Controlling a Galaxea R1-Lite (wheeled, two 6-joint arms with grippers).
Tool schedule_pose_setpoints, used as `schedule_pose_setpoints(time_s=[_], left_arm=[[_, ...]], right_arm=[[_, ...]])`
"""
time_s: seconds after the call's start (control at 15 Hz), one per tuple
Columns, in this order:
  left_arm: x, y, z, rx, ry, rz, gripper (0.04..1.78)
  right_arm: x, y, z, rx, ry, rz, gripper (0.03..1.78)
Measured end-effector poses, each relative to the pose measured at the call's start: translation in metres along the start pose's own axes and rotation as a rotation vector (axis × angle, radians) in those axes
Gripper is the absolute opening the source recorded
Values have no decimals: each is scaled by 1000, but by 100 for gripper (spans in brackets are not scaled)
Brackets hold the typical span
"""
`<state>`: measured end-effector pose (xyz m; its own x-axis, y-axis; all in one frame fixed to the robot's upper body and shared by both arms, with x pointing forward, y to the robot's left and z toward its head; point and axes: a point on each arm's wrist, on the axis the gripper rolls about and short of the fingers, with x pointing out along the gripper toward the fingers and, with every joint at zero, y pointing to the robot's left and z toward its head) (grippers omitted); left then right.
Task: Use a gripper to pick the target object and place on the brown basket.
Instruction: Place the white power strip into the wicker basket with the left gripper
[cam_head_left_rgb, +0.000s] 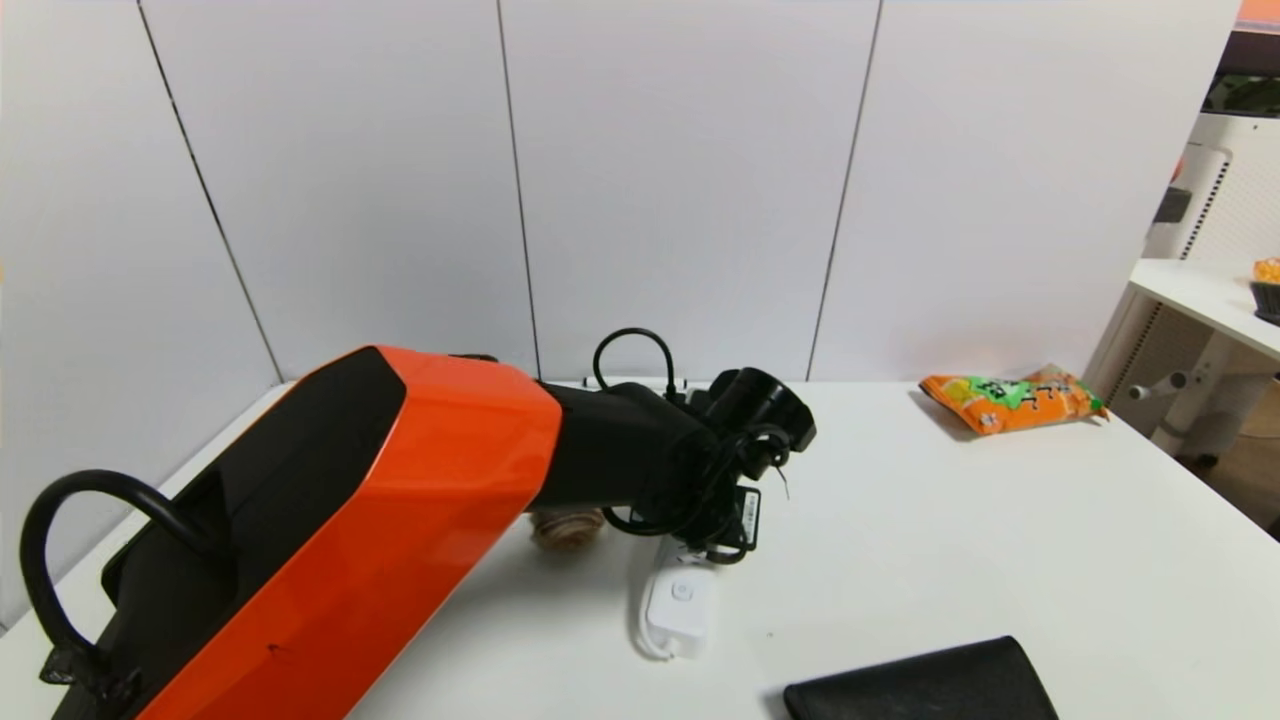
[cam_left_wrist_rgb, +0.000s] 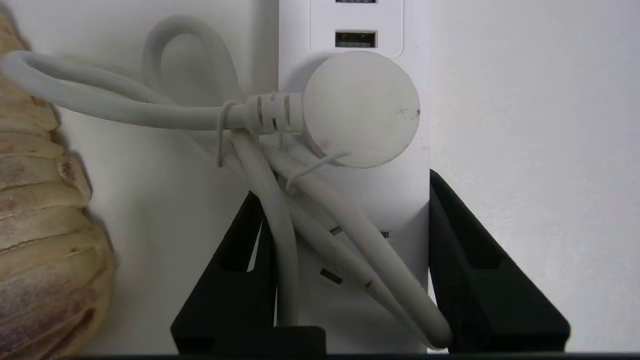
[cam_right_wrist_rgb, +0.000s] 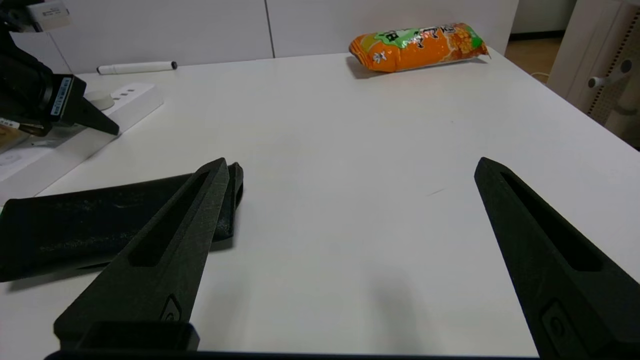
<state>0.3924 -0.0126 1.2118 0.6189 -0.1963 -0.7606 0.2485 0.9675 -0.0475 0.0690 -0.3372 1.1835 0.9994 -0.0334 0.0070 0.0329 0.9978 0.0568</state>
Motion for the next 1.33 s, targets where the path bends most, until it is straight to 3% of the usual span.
schedule_pose_setpoints(time_s=[0.53,0.73,1.07,1.33], left_arm=[[-37,6,24,2,-86,-44,85],[-61,32,50,19,-159,-34,85],[-120,135,103,-35,-311,77,85],[-148,235,110,-137,-330,195,85]], right_arm=[[0,0,0,0,0,0,170],[0,0,0,0,0,0,170],[0,0,0,0,0,0,170],[0,0,0,0,0,0,170]])
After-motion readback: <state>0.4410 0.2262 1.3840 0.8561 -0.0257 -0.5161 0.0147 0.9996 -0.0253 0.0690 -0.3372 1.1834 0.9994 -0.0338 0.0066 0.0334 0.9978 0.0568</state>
